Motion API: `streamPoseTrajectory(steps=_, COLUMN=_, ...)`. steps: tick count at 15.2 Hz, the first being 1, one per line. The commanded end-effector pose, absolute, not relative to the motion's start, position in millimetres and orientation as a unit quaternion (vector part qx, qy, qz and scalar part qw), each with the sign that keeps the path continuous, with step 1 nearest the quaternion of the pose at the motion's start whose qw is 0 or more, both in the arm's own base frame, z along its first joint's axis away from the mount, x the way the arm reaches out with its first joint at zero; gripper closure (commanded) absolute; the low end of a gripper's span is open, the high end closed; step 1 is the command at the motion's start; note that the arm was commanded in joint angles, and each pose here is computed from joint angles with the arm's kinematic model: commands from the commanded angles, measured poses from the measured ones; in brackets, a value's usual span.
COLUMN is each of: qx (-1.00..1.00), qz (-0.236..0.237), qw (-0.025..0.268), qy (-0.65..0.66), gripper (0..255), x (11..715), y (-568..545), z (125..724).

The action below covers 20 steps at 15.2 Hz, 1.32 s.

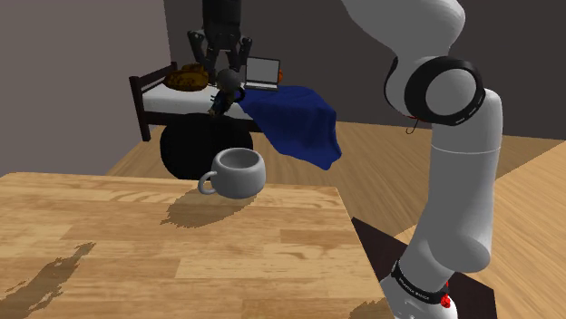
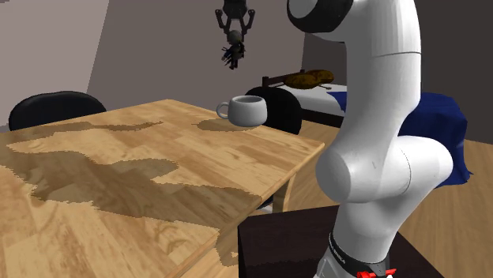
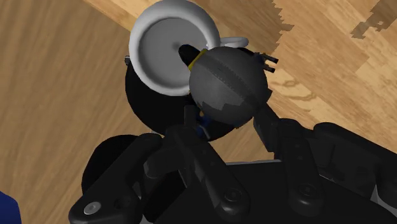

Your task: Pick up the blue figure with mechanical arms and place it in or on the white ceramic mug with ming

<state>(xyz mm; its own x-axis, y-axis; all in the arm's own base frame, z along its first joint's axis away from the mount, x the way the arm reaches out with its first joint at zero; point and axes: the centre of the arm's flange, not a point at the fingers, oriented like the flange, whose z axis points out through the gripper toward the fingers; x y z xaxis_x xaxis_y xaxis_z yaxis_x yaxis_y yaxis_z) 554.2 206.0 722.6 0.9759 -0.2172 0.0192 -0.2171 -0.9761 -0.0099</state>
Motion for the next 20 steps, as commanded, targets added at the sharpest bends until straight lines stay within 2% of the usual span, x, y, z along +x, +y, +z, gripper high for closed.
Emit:
streamPoseTrajectory(steps=1, qx=-0.994, qz=-0.01, qw=0.004, qy=0.109, gripper=255, x=563.3, y=191.1, z=719.2)
streamPoseTrajectory(steps=20, qx=-0.994, qz=-0.01, qw=0.004, qy=0.109, gripper=255, x=563.3, y=191.1, z=618.8)
